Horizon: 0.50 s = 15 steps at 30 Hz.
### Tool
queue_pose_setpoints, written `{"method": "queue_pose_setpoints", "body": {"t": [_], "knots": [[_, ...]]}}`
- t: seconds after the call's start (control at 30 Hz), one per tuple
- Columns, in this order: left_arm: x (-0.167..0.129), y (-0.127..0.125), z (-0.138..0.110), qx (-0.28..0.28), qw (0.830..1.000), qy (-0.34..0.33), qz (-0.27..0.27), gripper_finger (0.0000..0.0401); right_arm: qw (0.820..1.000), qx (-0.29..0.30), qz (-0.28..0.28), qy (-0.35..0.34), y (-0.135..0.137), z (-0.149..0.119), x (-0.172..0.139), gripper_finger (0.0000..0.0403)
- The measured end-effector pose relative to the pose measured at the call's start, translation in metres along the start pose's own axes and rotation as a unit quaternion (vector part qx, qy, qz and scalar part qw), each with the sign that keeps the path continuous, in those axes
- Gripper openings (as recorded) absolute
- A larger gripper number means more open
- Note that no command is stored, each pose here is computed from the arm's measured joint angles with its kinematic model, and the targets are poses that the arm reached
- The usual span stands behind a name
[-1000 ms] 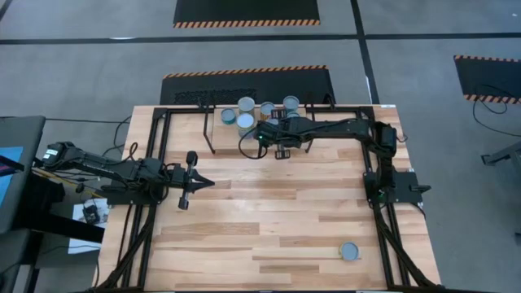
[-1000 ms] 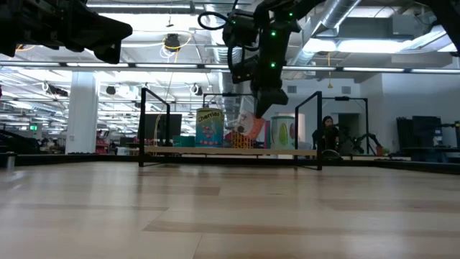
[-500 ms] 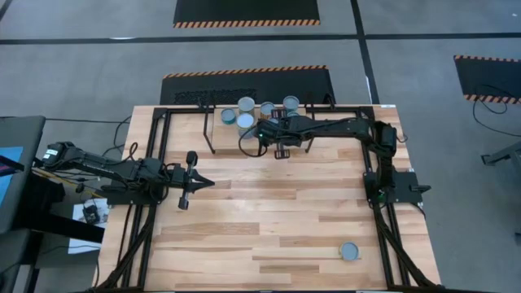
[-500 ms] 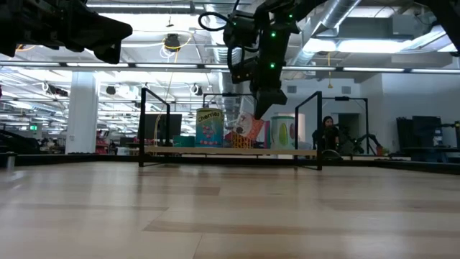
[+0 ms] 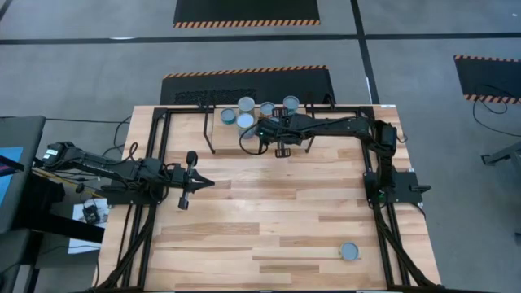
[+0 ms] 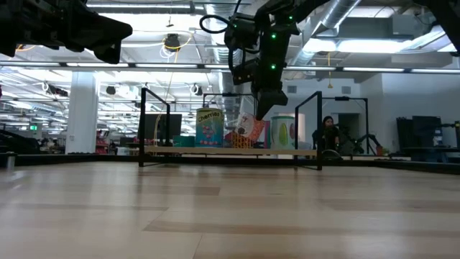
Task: Pick and place cans onto a shelf
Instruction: Put the canned meatballs on the shelf
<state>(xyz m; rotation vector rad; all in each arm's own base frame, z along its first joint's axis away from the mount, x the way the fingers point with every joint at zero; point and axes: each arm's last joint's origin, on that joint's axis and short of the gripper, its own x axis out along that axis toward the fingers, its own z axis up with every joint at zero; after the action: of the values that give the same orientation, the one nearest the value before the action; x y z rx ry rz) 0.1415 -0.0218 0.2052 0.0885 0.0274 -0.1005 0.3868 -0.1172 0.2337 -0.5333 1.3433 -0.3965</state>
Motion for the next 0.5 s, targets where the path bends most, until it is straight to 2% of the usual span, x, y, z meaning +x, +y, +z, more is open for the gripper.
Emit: {"method": "queue_pose_setpoints", "body": {"t": [0.5], "knots": [[0.0000, 0.0000, 0.0000, 0.000, 1.000, 0.000, 0.000, 0.0002, 1.000, 0.005, 0.008, -0.015, -0.0021, 0.0015, 0.0010, 0.0013]]}}
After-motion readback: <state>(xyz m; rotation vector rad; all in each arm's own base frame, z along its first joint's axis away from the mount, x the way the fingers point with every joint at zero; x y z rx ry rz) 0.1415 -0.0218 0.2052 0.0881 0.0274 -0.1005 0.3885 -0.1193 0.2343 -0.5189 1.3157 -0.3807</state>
